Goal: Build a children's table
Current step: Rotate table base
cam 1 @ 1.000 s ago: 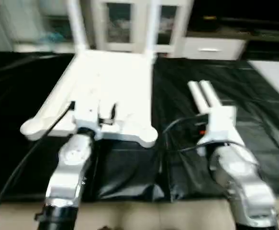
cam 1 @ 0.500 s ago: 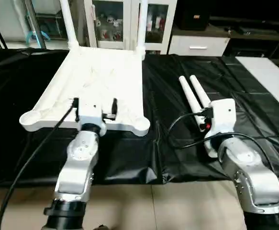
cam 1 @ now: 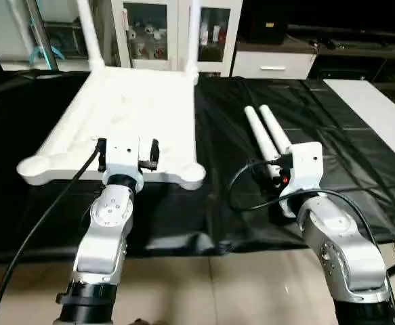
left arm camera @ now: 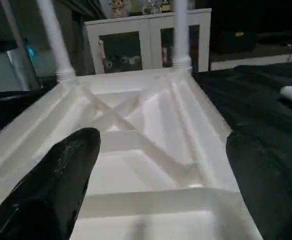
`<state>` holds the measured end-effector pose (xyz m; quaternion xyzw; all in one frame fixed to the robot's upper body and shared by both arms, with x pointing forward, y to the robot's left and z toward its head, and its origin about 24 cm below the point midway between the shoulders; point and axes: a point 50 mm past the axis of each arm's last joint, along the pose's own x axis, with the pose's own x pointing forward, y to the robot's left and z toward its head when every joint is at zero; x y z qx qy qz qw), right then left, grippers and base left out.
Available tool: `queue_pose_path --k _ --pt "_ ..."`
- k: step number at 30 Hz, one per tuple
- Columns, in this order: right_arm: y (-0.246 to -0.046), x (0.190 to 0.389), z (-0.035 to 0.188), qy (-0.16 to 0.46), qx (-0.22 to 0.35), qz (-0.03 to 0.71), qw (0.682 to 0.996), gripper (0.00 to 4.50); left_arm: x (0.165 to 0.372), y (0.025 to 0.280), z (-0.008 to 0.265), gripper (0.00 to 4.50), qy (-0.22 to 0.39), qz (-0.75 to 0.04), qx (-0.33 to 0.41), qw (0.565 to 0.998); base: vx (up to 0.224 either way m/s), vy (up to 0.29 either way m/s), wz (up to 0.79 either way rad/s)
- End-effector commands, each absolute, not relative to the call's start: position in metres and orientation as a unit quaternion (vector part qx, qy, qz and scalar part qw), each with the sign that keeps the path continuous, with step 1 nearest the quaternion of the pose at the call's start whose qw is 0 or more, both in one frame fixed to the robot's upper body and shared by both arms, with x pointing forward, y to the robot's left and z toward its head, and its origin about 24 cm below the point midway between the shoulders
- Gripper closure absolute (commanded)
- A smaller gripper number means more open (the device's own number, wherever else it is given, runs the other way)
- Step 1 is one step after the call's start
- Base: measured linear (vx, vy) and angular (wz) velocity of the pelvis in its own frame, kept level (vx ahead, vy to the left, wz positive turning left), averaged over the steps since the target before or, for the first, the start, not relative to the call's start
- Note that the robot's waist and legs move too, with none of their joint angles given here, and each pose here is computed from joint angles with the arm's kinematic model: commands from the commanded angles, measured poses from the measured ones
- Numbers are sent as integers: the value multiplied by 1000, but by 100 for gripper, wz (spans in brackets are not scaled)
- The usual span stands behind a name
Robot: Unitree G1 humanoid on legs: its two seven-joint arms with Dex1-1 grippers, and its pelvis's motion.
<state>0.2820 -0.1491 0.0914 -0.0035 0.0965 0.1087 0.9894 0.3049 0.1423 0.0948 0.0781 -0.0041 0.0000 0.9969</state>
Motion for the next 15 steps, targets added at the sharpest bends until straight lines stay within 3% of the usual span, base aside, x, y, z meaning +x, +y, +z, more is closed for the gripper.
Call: queue_pose_path --k 1,10,15 --pt "-154 283 90 96 -1 95 991 62 308 136 98 0 -9 -5 79 997 -1 -244 4" --pt "-146 279 90 100 13 107 989 62 307 136 100 0 -9 -40 28 999 -24 -142 6" --pt "-139 283 91 97 13 106 989 62 309 142 104 0 -14 -41 27 999 -94 -110 9"
